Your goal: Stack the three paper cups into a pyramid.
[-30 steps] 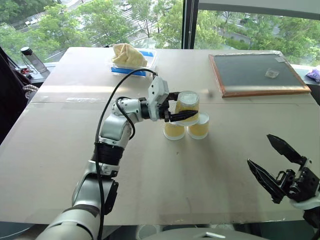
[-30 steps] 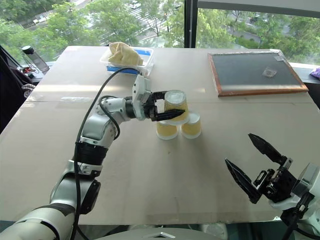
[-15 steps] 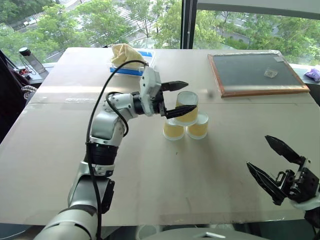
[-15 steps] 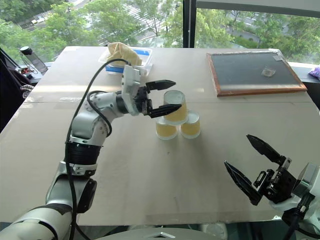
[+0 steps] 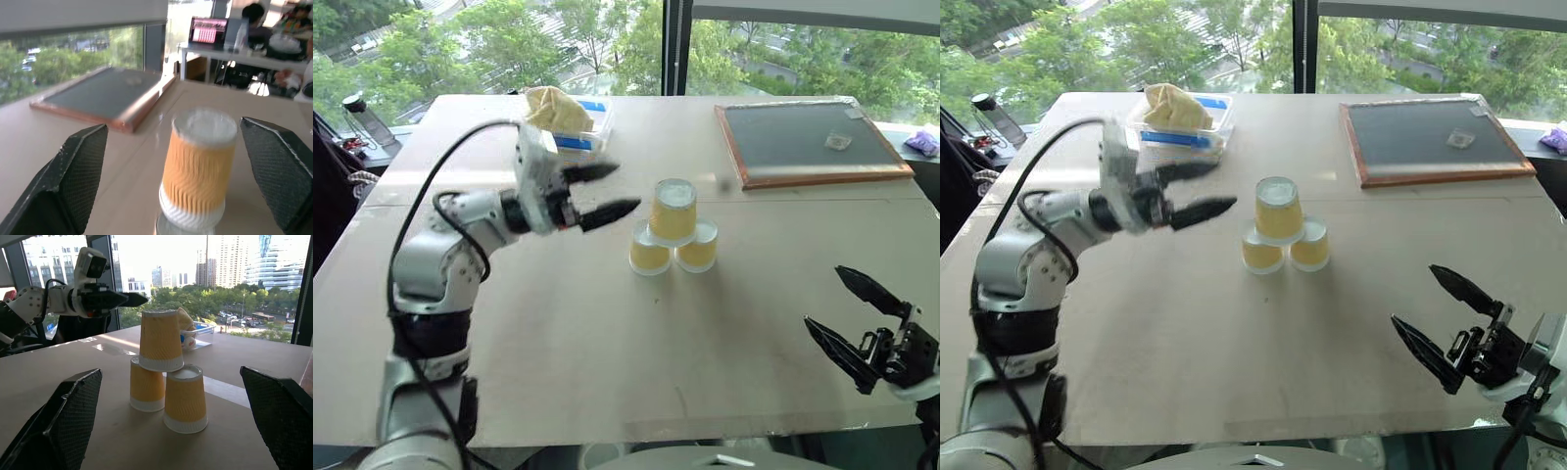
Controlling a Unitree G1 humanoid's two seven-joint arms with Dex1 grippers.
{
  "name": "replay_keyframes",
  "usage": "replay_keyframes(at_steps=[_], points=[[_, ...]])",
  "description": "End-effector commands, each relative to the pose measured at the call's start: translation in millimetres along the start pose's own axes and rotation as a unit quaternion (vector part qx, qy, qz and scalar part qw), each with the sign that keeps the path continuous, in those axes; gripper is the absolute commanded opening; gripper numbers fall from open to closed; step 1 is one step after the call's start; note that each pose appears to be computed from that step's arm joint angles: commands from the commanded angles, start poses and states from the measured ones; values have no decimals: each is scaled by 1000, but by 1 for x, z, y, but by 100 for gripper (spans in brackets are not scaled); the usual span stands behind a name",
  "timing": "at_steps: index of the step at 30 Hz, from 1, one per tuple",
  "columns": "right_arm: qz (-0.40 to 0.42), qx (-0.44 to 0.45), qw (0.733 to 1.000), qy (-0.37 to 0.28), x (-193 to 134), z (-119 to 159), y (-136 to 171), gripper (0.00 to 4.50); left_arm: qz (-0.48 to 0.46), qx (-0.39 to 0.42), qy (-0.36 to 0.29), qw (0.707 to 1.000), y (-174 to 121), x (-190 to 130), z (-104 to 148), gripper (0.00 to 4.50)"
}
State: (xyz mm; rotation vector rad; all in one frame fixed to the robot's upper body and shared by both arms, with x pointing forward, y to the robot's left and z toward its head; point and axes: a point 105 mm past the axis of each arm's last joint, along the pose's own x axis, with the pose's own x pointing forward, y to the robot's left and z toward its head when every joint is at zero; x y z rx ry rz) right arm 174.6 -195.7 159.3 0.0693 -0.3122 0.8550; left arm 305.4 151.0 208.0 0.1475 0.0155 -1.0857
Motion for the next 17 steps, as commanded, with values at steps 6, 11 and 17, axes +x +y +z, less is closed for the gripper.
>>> replay_keyframes(at_steps=[6,11,17], points=[[18,14,999,44,-12,-20,-25,450,147,4,68,987,4,-66,-56,441],[26,9,998,65,-8,-28,-33,450,155,-11,108,982,-28,-73,-103,441],[24,-16,995,94,-3,-35,-43,450,155,1,111,982,-43,-70,-125,441]])
